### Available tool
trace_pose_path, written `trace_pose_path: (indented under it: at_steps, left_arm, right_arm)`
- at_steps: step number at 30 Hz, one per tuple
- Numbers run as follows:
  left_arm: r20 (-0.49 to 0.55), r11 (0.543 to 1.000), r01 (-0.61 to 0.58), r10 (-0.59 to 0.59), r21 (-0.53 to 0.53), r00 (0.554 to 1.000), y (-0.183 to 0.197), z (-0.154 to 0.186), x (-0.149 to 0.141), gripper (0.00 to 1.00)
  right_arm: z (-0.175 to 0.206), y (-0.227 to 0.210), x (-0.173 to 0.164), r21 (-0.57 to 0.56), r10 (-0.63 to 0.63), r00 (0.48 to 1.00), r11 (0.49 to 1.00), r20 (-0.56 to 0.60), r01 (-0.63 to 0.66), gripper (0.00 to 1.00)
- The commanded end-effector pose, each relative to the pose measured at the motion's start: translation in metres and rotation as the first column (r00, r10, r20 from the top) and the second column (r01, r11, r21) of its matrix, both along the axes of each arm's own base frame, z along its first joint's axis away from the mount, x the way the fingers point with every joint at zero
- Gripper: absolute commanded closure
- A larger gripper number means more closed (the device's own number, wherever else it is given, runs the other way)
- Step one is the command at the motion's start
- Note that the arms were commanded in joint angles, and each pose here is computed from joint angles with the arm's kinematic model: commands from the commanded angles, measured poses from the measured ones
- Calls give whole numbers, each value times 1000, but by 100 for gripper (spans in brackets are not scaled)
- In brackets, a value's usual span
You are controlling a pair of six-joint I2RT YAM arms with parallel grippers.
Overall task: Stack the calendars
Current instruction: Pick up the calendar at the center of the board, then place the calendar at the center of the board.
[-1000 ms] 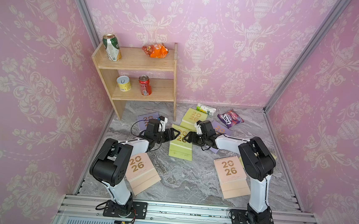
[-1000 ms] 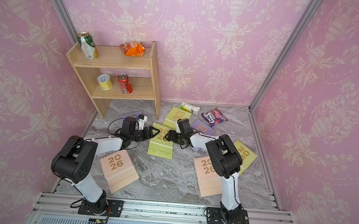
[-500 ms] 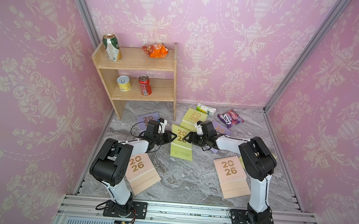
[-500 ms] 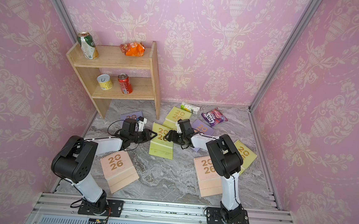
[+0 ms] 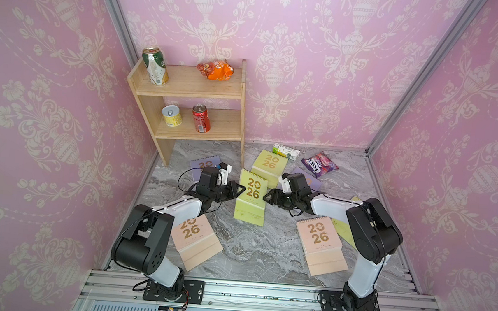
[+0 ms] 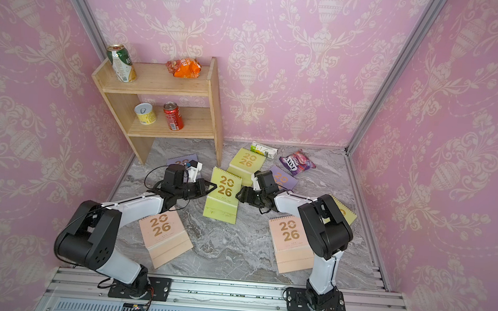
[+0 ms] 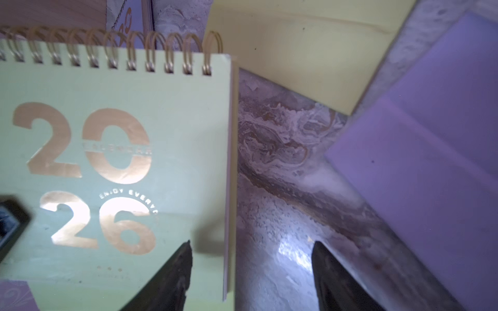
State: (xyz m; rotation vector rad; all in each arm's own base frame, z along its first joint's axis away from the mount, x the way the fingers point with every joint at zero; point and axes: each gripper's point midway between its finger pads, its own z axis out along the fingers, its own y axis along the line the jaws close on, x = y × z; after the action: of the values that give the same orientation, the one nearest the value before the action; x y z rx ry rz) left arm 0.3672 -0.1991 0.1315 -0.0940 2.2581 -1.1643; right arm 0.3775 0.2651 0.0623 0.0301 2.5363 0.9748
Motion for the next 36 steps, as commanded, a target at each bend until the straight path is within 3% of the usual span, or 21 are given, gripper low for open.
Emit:
trace_pose_path:
  at_steps: [1, 9, 20, 28, 34, 36]
  left_arm:
    - [85, 995, 87, -83, -45, 993, -10, 22, -16, 100]
    - [178, 971, 182, -153, -157, 972, -22, 55, -32, 100]
    - [268, 942, 240, -175, -233, 948, -25, 86, -45, 100]
    - [296, 920, 276, -192, -278, 936, -28, 94, -51, 100]
    - [309, 908, 300, -207, -292, 928, -30, 98, -56, 100]
    - [313, 905, 308, -214, -292, 925, -31, 99, -57, 100]
  right_arm:
    - [39, -5, -4, 96, 38, 994, 994, 105, -48, 28]
    - [90, -5, -28, 239, 125, 956, 952, 264, -190, 28]
    - [94, 0, -38, 335, 127, 951, 916, 280, -221, 29]
    - [109, 20, -52, 386, 189, 923, 866, 336, -318, 29]
    - [121, 32, -60, 404, 221, 903, 837, 368, -369, 34]
    - [123, 36, -63, 409, 234, 897, 826, 375, -387, 43]
